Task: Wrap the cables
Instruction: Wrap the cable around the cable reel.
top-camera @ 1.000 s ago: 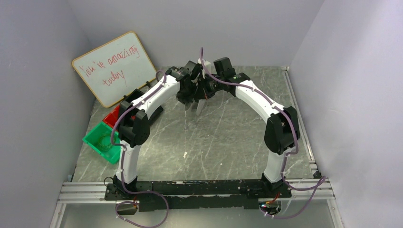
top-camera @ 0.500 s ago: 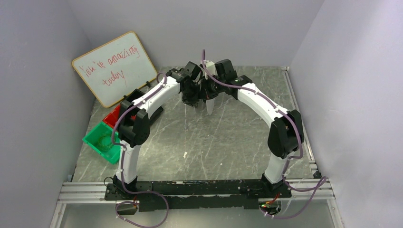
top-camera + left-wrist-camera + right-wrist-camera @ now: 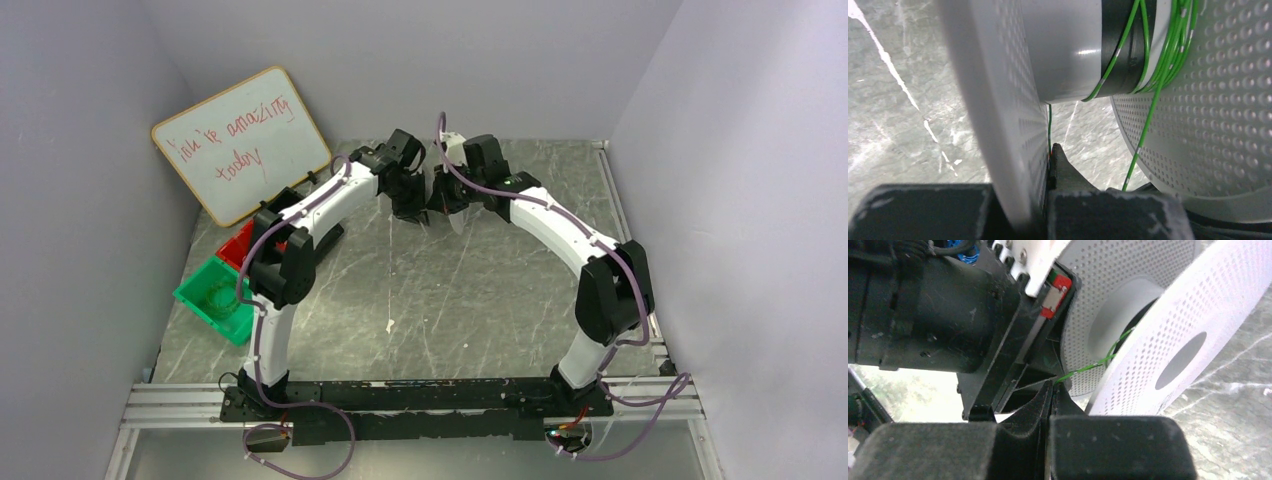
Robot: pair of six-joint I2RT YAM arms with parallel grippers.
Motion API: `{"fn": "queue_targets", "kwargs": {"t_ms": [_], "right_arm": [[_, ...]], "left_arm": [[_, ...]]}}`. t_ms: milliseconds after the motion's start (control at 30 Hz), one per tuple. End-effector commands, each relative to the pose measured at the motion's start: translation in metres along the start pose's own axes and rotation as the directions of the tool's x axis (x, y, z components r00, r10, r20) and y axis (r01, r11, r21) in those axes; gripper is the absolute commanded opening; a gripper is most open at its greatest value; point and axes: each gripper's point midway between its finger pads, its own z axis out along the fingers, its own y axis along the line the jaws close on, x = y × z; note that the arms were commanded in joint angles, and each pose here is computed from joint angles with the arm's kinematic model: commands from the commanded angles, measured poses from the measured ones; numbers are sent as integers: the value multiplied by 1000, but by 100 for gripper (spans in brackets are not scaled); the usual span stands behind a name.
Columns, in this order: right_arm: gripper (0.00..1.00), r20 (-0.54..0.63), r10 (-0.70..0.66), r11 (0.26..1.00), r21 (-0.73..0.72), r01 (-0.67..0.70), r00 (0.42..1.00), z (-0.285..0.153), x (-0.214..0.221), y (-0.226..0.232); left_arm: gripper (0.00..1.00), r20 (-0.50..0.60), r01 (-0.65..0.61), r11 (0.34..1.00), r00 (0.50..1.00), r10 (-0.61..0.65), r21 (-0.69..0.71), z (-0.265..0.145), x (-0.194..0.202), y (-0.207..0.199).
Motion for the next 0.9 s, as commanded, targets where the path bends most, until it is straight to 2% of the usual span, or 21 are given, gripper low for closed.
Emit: {"fn": "queue_targets", "kwargs": {"t_ms": [0,300,433,867], "right_arm": [[0,40,-32,979,203,23,999,-3,-2,-49],[0,46,-99,942,327,78,994,-8,0,-74],[0,31,-170,916,374,147,985,-10,0,-84],[0,-28,-331,788,542,292,943,-20,-5,-101]], "left_arm": [[2,31,-22,965,999,14,261,-41,-16,-63],[2,-1,7,922,1000,-7,388,-56,-22,-86],[2,-36,35,890,999,-20,455,-63,-21,-94],[2,-84,93,833,995,-56,546,-78,-28,-96]]}}
